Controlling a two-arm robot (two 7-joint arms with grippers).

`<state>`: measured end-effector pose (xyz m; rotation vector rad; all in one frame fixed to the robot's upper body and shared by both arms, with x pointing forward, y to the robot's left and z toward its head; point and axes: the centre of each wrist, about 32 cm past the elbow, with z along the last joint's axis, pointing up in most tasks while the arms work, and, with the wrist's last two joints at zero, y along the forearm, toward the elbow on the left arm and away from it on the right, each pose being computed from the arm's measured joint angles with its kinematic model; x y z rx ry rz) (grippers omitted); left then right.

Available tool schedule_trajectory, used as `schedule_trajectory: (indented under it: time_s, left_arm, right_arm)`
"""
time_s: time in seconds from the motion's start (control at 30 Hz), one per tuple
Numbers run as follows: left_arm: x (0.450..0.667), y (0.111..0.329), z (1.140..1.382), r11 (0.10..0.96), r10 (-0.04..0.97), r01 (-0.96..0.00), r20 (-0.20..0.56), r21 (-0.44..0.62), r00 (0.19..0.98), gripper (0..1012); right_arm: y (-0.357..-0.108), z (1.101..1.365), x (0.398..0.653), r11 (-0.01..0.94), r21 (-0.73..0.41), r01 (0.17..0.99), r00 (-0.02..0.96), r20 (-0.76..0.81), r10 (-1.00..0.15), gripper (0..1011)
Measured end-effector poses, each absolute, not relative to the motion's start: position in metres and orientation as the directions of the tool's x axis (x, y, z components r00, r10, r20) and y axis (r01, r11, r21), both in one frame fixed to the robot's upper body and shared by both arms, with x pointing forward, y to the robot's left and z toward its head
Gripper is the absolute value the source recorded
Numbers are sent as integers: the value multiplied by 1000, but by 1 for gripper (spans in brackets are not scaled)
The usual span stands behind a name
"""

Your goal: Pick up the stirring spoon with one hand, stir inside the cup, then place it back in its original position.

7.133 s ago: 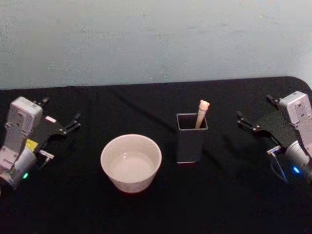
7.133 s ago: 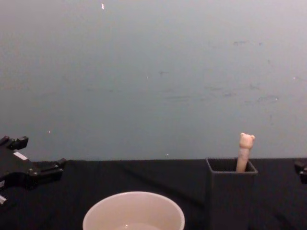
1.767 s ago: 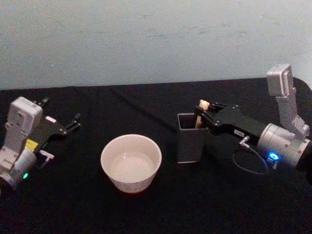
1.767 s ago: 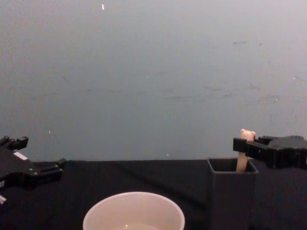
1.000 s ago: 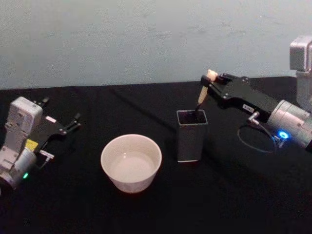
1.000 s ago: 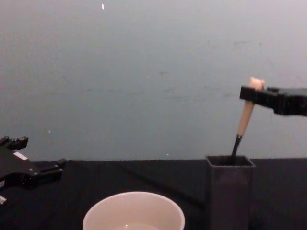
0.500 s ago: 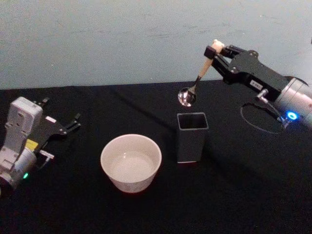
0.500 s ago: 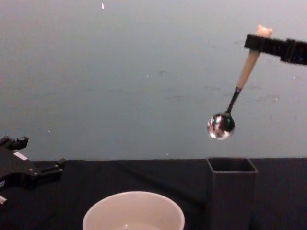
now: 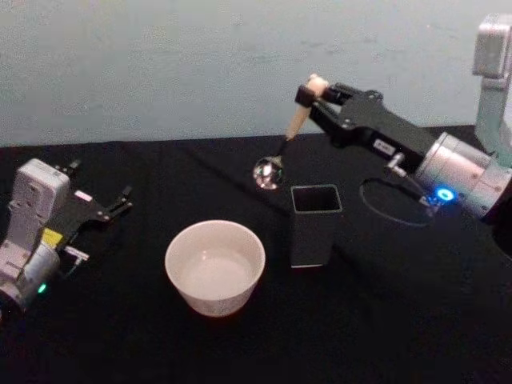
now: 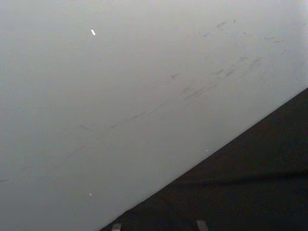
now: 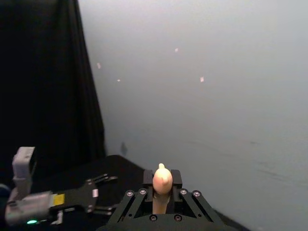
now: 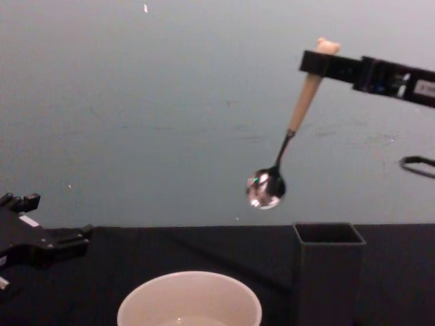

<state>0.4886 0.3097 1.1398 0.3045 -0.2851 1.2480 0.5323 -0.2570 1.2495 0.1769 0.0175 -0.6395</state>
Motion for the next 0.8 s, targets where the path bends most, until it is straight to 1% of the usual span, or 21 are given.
schedule_trajectory:
  time_s: [0.27,0.43,0.8]
  left_arm:
    - [489,310,1140,287,880,-955,374,70,292,1001]
    - [489,310,1140,287,880,-955,374,70,292,1001]
    - [489,310,1140,287,880,-955,374,70,292,1001]
  right_arm:
    - [-239,1241,534,835,137,534,846,-82,-527,212]
    - [-227,1232,532,862,105,496,868,-60,-492,212]
    - [-211,1213,533,887,48,459,888,-28,-459,212]
